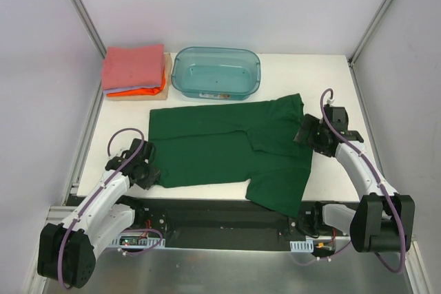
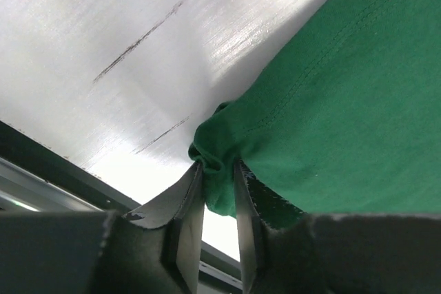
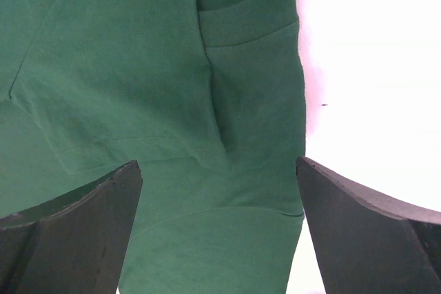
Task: Fold and stack the t-shirts
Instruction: Grap the side of the flattened tshirt closest away from the robot with both arms
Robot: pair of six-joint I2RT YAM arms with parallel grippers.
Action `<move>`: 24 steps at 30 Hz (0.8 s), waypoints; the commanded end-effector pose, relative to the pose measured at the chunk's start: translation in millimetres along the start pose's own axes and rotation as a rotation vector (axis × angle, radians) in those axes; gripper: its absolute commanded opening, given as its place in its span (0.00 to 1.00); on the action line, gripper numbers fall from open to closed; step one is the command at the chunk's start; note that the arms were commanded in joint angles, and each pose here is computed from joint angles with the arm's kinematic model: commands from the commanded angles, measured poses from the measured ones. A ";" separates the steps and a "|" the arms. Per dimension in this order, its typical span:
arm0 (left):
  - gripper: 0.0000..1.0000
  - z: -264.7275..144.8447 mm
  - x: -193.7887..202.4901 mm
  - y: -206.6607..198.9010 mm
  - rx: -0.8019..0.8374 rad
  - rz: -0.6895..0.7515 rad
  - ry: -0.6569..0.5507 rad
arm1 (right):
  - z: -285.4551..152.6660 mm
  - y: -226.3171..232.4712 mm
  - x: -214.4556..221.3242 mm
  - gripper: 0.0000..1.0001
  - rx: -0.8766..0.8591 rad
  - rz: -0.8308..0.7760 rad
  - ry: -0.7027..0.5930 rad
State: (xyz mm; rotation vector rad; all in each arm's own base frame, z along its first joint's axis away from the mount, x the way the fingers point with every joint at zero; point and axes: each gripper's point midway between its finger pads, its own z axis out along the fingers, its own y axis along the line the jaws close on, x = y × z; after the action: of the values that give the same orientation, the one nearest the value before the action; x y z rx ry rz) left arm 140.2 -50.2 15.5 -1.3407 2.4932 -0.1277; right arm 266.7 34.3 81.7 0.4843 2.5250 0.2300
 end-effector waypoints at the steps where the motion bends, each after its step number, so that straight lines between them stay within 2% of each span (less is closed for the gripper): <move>1: 0.12 2.6 -2.7 3.4 -0.011 -0.008 -0.023 | -9.2 4.1 1.0 0.96 -0.039 -0.030 -0.018; 2: 0.05 2.7 -3.4 3.6 -0.012 -0.010 -0.028 | -10.9 5.3 4.7 0.96 -0.044 -0.047 -0.009; 4: 0.00 1.9 -5.7 2.4 -0.010 -0.011 -0.038 | -14.5 10.3 13.3 0.96 -0.052 -0.094 -0.002; 7: 0.00 -0.4 -13.3 -0.9 -0.003 -0.011 -0.073 | -23.9 31.6 35.8 0.96 -0.082 -0.233 0.031; 9: 0.00 -1.6 -20.3 -1.7 -0.011 -0.009 -0.105 | -30.8 36.1 53.5 0.96 -0.043 -0.339 0.061; 17: 0.00 -1.8 -38.3 -20.8 -0.013 0.018 -0.147 | -73.5 42.0 162.0 0.99 -0.109 -0.768 0.364; 24: 0.00 -0.7 -37.7 -27.4 0.006 0.033 -0.136 | -79.3 18.8 203.1 0.82 -0.032 -0.850 0.514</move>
State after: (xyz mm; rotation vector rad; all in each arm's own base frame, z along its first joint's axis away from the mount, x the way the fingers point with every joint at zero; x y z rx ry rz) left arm 169.5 -37.8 20.7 -1.2905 2.4355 -0.0302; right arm 93.5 142.8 61.0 -0.7513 2.8314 0.1691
